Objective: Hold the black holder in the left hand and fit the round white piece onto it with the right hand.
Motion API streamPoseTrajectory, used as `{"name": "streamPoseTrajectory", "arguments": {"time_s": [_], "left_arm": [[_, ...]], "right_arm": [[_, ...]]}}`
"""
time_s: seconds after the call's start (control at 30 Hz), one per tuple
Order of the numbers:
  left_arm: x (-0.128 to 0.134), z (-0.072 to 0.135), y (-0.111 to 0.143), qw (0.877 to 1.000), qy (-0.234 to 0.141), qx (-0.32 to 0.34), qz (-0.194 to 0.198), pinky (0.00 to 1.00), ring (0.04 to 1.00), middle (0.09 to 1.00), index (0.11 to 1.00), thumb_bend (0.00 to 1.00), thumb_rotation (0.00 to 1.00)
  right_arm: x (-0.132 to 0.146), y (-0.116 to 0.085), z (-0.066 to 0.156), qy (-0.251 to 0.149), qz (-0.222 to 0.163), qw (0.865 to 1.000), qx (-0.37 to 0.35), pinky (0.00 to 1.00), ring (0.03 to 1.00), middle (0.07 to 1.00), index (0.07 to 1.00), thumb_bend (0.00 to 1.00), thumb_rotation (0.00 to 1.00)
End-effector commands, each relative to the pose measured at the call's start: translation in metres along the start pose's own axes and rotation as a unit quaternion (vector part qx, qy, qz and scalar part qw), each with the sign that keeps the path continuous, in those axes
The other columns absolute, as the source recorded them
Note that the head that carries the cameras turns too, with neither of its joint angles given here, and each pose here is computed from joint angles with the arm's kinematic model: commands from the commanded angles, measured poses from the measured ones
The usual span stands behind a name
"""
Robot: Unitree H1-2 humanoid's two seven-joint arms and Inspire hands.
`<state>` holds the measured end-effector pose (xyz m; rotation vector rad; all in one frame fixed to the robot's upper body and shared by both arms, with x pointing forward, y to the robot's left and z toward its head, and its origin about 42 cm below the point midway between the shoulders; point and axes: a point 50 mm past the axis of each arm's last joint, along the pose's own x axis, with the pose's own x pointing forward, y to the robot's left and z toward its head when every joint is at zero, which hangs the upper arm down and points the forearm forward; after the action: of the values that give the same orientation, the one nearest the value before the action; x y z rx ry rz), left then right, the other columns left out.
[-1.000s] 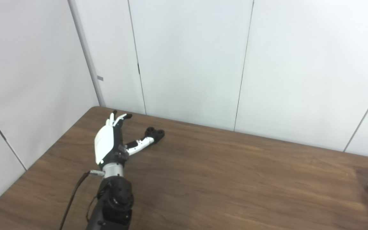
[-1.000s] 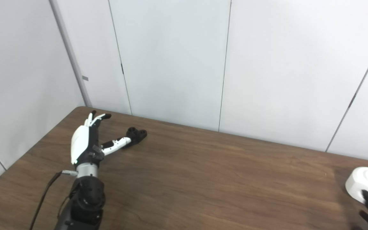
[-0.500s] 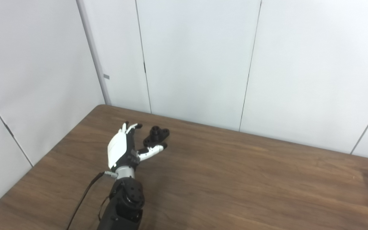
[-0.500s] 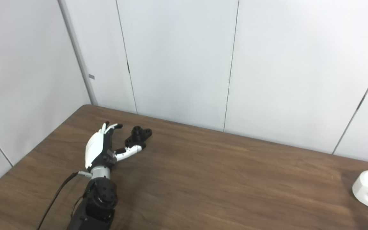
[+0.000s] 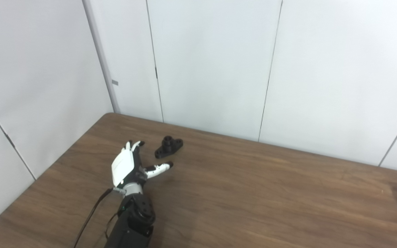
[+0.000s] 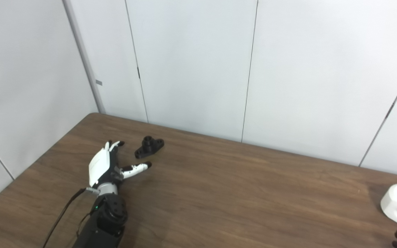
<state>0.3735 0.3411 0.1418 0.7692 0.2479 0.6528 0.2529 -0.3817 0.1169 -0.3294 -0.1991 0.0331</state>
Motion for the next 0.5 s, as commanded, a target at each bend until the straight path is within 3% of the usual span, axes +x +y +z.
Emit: {"name": "streamPoseTrajectory", "arguments": {"time_s": [0.0,0.47], "left_arm": [[0.020,0.023,0.017,0.999,-0.020,-0.006,0.033,1.00,1.000,1.000,0.885,0.98,0.36],[0.031,0.015,-0.017,1.000,0.003,0.022,-0.020,1.00,1.000,1.000,0.848,0.99,0.33]], "right_arm": [[-0.029,0.008,-0.021,0.045,-0.003,0.999,0.019,0.63,0.784,0.823,0.779,0.89,0.70],[-0.037,0.007,-0.020,0.045,-0.009,0.999,0.022,0.58,0.743,0.790,0.751,0.96,0.71]]}}
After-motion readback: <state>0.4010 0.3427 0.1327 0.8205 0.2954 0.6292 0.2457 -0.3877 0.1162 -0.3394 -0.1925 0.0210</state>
